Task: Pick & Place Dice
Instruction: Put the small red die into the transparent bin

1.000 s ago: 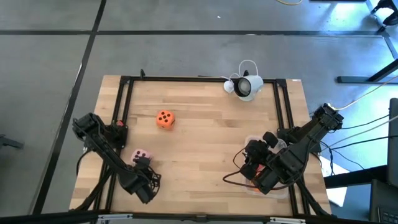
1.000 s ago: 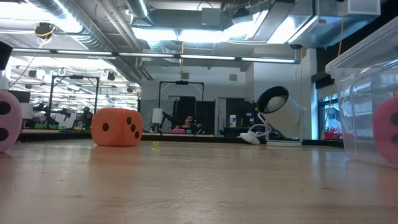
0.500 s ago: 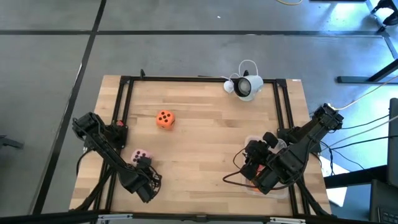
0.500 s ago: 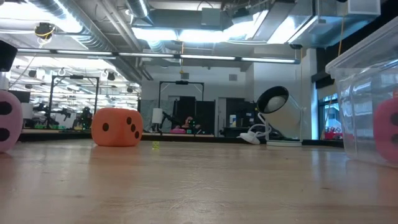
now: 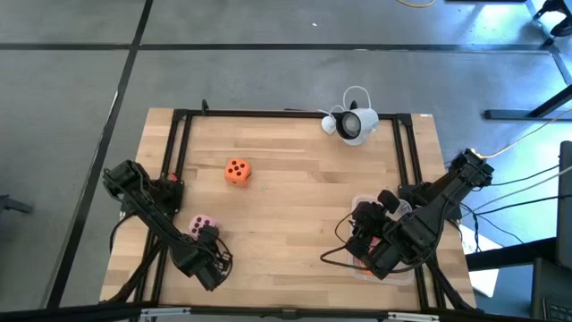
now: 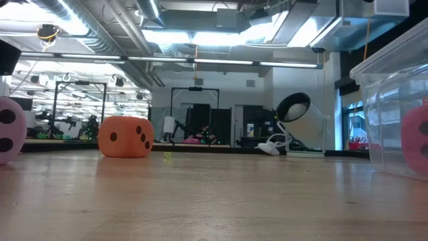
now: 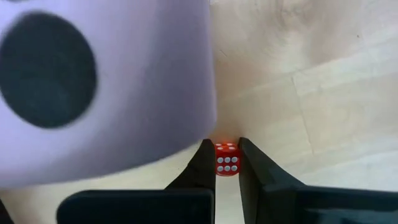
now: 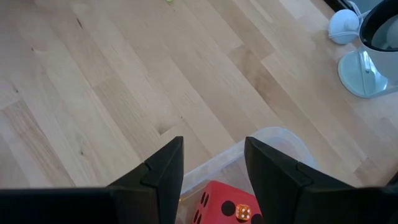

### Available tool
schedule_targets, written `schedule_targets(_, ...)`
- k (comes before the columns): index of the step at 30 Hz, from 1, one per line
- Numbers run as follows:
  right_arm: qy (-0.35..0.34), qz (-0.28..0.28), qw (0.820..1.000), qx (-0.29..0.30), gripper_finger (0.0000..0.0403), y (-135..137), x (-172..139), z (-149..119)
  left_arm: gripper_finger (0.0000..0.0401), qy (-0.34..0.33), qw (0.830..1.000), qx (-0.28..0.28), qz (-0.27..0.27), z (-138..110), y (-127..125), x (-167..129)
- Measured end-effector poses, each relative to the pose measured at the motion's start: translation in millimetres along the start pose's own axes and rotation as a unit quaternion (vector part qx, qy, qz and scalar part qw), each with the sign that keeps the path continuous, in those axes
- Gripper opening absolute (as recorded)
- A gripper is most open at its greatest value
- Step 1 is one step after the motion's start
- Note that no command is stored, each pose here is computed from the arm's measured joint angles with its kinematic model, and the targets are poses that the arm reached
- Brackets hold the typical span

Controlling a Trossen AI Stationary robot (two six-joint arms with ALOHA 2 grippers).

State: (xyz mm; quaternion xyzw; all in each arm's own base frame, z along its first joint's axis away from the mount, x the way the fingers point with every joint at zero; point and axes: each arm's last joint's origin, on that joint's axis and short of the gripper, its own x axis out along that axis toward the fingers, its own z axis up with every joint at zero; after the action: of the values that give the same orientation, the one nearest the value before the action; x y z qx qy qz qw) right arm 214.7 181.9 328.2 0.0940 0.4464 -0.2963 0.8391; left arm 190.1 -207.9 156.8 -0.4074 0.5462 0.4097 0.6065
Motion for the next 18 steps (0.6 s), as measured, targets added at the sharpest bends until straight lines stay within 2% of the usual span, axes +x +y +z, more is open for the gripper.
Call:
schedule_targets(7,0.012,0.006,1.0,0.004,0.0168,0.8,-0.3,-1.0,0.0012,0.016,0.999,0.014,-0.025,-4.3,-7.9,-5.4)
schedule_targets(11,0.01,0.016,1.0,0.006,0.0168,3.1,-2.0,-2.8,0.0011,0.013,0.998,0.027,-0.063,-8.3,-18.2,-13.8)
schedule_targets(18,0.007,0.027,1.0,0.006,0.0168,5.7,-4.7,-5.8,0.001,-0.074,0.985,0.015,-0.155,-6.3,-32.3,-30.2)
